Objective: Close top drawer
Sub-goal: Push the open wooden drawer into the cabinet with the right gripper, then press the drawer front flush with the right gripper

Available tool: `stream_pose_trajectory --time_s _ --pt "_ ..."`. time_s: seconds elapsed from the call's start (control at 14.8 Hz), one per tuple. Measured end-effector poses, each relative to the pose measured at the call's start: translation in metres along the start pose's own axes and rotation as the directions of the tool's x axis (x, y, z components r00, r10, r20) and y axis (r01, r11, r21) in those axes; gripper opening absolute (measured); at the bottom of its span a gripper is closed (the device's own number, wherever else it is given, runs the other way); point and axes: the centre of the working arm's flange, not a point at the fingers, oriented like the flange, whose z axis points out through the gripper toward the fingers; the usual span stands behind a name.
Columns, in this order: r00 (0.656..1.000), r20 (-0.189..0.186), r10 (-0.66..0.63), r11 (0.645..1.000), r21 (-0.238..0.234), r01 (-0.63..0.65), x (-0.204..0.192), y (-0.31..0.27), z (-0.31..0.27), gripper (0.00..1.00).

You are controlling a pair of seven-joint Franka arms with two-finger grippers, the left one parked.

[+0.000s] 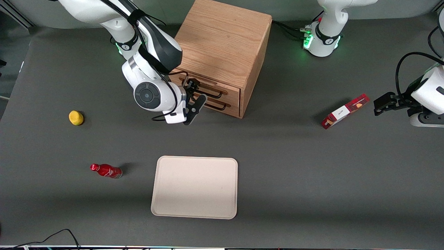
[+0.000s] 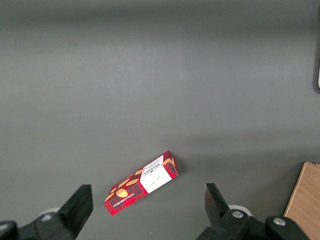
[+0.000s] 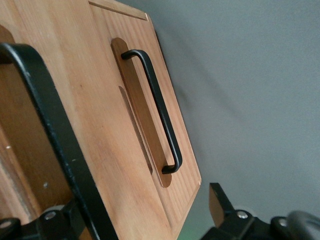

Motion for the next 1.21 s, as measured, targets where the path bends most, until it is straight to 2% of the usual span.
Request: stream_pose_trajectory --time_s 0.81,1.21 --pt "1.000 -0.003 0.025 1.000 -0.004 -0.025 -0.001 -0.005 0.002 1.00" --pt "0.998 -0.032 0.045 0.999 -0.008 -0.046 -0.001 -0.016 -0.024 1.00"
